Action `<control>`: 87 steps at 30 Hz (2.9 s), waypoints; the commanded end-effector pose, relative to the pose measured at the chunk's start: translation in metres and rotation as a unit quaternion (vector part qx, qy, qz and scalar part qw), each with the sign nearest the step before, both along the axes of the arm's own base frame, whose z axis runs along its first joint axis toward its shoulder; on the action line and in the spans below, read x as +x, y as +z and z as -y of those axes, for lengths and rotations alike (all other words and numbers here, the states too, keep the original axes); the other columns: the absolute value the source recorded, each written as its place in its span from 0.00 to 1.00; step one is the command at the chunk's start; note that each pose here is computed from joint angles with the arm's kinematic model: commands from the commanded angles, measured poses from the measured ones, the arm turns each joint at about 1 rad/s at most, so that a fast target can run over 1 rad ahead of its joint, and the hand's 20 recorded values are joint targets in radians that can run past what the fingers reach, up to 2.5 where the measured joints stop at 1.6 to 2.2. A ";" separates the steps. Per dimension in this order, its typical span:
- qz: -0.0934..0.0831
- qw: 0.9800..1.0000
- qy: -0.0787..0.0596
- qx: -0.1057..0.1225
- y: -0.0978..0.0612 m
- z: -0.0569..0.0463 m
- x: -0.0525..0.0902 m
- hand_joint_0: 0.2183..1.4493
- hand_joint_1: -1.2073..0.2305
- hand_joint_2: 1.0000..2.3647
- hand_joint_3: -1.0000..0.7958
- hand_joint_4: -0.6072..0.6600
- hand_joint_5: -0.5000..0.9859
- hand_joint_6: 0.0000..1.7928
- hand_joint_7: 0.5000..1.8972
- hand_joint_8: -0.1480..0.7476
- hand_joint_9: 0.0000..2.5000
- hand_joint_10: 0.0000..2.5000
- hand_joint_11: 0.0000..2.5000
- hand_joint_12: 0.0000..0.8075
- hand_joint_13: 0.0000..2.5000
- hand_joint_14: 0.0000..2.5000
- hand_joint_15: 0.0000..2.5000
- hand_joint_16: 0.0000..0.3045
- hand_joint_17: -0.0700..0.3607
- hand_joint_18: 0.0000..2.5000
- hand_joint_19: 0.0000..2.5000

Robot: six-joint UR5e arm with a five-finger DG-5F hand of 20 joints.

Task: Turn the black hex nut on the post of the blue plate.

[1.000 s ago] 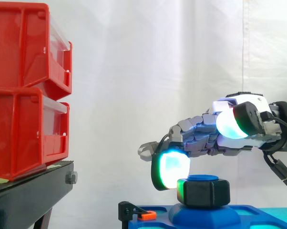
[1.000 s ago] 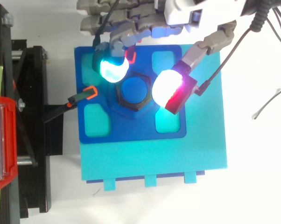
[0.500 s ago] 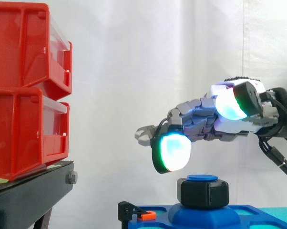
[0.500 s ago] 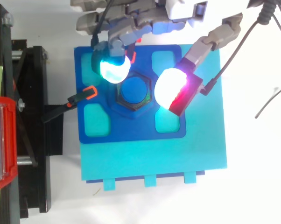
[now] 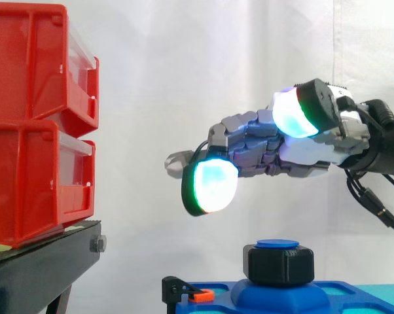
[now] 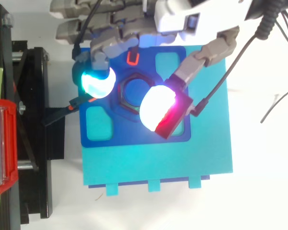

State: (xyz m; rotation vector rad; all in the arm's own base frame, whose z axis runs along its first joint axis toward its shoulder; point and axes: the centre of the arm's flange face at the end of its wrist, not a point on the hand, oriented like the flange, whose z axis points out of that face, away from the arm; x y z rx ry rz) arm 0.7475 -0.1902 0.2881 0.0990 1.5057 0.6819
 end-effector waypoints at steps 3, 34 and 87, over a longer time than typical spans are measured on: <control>0.002 1.000 -0.006 0.004 -0.025 -0.016 -0.001 0.24 0.68 0.00 0.28 0.71 0.21 0.28 0.30 0.46 0.11 0.00 0.00 0.43 0.02 0.00 0.00 0.16 0.42 0.00 0.05; -0.016 1.000 -0.001 0.012 -0.040 -0.009 -0.011 0.24 0.67 0.00 0.28 0.70 0.21 0.28 0.31 0.45 0.11 0.00 0.00 0.43 0.02 0.00 0.00 0.16 0.41 0.00 0.05; -0.004 1.000 0.009 -0.003 -0.039 0.039 -0.029 0.24 0.67 0.00 0.28 0.71 0.21 0.28 0.32 0.45 0.11 0.00 0.00 0.43 0.02 0.00 0.00 0.16 0.41 0.00 0.05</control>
